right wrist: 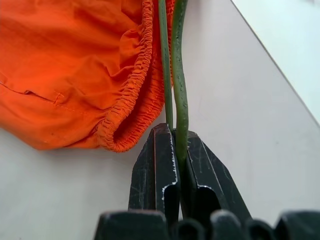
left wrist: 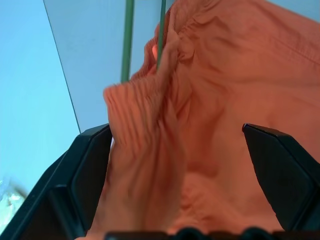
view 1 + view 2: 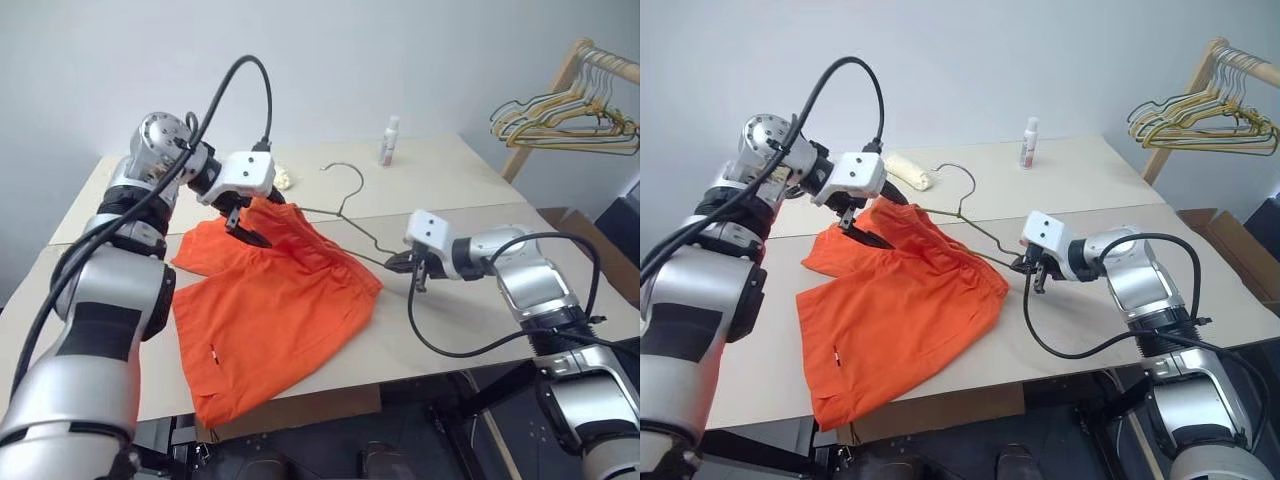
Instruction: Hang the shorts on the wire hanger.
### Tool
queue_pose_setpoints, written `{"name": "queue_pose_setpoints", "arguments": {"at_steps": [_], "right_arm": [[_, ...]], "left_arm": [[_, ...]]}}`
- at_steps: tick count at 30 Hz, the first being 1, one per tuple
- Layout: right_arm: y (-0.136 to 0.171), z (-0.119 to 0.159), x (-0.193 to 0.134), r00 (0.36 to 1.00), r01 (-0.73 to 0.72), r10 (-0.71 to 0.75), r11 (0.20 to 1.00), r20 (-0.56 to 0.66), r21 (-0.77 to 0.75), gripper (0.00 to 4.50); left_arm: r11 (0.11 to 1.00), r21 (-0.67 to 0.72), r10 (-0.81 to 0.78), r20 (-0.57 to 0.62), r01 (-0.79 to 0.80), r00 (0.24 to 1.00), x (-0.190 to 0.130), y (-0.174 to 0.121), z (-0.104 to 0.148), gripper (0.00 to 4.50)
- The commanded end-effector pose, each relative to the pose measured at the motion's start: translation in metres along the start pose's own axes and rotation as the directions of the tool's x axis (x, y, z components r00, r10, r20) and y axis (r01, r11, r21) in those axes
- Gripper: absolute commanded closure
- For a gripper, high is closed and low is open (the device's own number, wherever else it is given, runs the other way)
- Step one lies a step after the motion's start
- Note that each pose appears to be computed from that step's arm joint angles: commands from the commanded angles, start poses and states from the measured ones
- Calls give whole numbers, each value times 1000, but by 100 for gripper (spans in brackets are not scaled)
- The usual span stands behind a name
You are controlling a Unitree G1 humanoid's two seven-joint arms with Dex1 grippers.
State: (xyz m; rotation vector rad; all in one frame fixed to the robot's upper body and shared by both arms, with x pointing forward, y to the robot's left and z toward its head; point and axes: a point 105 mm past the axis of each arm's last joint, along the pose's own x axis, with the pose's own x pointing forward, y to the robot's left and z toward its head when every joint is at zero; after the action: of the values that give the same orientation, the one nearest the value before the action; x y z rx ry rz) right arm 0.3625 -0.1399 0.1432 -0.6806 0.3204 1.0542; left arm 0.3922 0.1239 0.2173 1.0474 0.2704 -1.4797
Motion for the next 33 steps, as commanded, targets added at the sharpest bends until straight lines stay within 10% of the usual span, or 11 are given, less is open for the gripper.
{"name": "queue_pose_setpoints", "arguments": {"at_steps": [1,10,21,28,33], "right_arm": [[-7,21,-7,999,39,-36,995,30,-87,450],[2,23,-11,999,28,-25,991,24,-134,450],[7,25,-11,999,29,-26,987,19,-155,450],[8,27,-9,997,75,-65,970,52,-230,450],[1,32,-25,987,147,-126,958,101,-246,305]], "left_arm": [[1000,4,24,12,-24,1000,-8,9,11,2],[999,-53,6,-13,-7,1000,-7,7,6,62],[998,-57,3,-11,-4,1000,-5,7,7,432],[1000,-2,1,-38,-1,999,-8,5,4,445],[999,22,36,-17,-36,999,-15,8,7,450]]}}
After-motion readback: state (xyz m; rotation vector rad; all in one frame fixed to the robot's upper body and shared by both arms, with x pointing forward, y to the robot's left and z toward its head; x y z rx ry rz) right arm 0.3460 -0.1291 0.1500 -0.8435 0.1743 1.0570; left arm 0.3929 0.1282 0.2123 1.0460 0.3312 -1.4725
